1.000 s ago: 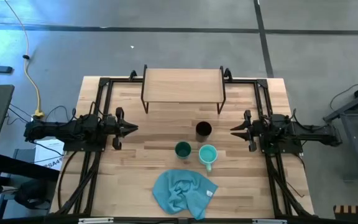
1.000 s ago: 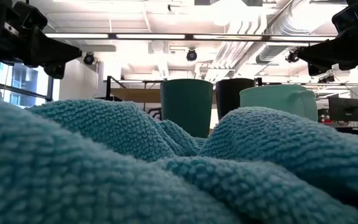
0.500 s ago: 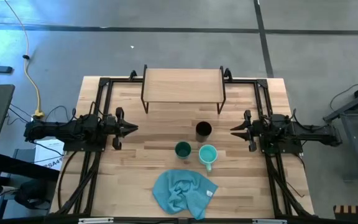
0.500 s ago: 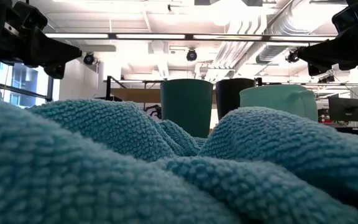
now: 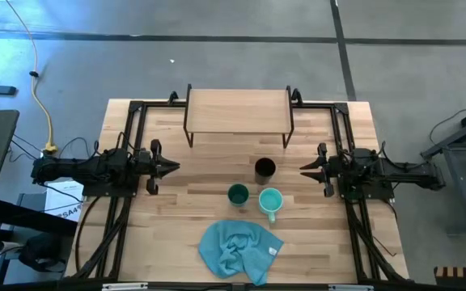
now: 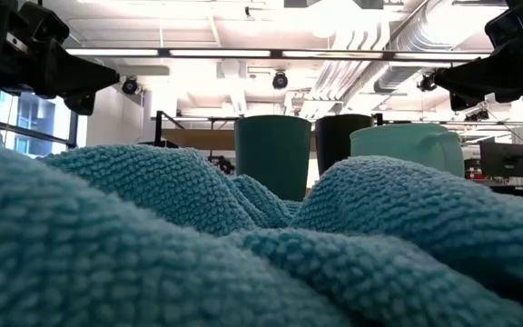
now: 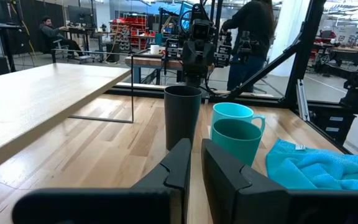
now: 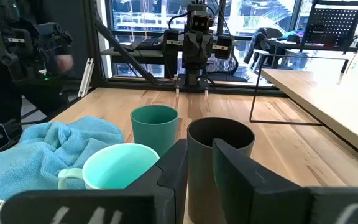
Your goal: Stack small to large cups/mugs on shelf
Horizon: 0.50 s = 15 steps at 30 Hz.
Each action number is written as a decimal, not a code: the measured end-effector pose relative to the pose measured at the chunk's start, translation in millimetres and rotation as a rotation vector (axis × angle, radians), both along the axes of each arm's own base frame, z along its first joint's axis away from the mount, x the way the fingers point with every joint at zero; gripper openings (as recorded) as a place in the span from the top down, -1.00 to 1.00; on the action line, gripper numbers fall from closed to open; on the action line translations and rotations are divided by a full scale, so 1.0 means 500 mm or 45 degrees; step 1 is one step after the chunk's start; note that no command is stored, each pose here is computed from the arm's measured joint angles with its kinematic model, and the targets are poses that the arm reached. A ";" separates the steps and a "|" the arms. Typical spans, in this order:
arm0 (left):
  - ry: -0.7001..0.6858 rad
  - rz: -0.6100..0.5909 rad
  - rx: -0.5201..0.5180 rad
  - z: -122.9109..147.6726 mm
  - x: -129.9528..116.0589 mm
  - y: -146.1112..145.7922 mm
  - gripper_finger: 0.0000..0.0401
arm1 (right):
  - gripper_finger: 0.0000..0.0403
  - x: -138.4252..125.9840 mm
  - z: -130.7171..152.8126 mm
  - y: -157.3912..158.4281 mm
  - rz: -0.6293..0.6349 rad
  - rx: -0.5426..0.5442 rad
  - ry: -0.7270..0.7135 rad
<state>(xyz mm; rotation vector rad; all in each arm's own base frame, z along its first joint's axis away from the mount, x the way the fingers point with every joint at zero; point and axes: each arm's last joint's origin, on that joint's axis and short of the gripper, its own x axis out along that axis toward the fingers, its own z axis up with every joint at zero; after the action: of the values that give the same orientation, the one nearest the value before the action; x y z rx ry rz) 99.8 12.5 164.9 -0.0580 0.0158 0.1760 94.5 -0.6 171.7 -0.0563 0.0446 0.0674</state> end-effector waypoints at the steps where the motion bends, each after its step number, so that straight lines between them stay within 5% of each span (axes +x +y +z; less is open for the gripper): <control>1: 0.000 0.000 0.000 0.000 0.000 0.000 0.85 | 0.67 0.000 0.000 0.000 0.000 0.000 0.000; 15: 0.000 0.000 0.000 0.000 0.000 0.000 0.85 | 0.67 0.000 0.000 0.000 0.000 0.000 0.000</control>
<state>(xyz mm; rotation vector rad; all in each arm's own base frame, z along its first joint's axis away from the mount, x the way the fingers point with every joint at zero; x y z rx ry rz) 99.8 12.5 164.9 -0.0576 0.0158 0.1757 94.5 -0.6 171.6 -0.0567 0.0448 0.0673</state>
